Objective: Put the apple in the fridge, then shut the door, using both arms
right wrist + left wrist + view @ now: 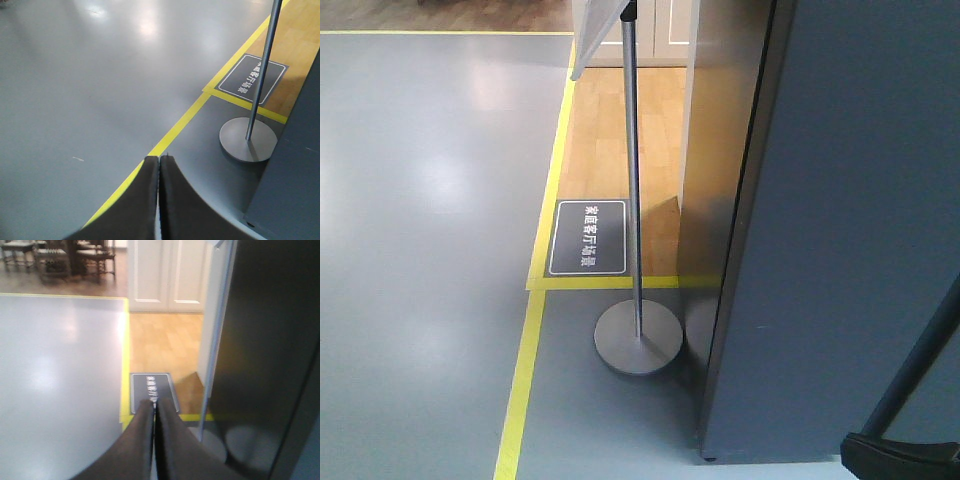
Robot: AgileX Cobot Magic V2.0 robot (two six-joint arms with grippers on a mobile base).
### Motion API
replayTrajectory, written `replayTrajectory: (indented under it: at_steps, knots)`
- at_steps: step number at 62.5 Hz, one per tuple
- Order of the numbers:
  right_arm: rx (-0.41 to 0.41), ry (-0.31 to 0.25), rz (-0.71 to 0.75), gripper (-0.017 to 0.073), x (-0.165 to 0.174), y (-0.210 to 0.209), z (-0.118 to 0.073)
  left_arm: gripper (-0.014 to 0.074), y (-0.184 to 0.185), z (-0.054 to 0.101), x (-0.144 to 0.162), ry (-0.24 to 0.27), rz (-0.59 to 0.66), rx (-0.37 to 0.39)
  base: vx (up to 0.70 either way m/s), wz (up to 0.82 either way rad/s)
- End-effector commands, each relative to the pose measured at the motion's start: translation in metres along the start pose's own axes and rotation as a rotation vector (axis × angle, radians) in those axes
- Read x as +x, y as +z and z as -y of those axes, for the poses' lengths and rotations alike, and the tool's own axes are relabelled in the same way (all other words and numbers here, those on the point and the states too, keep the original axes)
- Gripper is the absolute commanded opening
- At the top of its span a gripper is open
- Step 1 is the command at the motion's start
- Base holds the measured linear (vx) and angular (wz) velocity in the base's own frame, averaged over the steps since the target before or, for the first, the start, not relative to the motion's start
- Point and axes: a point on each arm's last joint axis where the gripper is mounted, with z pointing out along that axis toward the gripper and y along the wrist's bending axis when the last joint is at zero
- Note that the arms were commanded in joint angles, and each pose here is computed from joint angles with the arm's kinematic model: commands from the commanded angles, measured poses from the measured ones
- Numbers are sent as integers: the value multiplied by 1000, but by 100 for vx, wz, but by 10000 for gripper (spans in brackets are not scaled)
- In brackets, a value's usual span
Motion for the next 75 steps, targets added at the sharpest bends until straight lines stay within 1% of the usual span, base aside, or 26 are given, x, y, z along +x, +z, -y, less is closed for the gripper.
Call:
replayTrajectory:
  at_steps: [1,5,10,75]
  knots:
    - [0,19,59,-6,-11,-2,0,-8,1,-3,5,-25,35,-41,0,0]
    - [-1,19,59,-6,-11,-2,0,-8,1,-4,5,-44,38,-62,0,0]
    - [-1,19,59,-6,-11,-2,0,-8,1,-5,5,-54,39,-72,0,0]
    - [-1,21,62,-6,-11,-2,0,-8,1,-5,4,-54,40,-72,0,0]
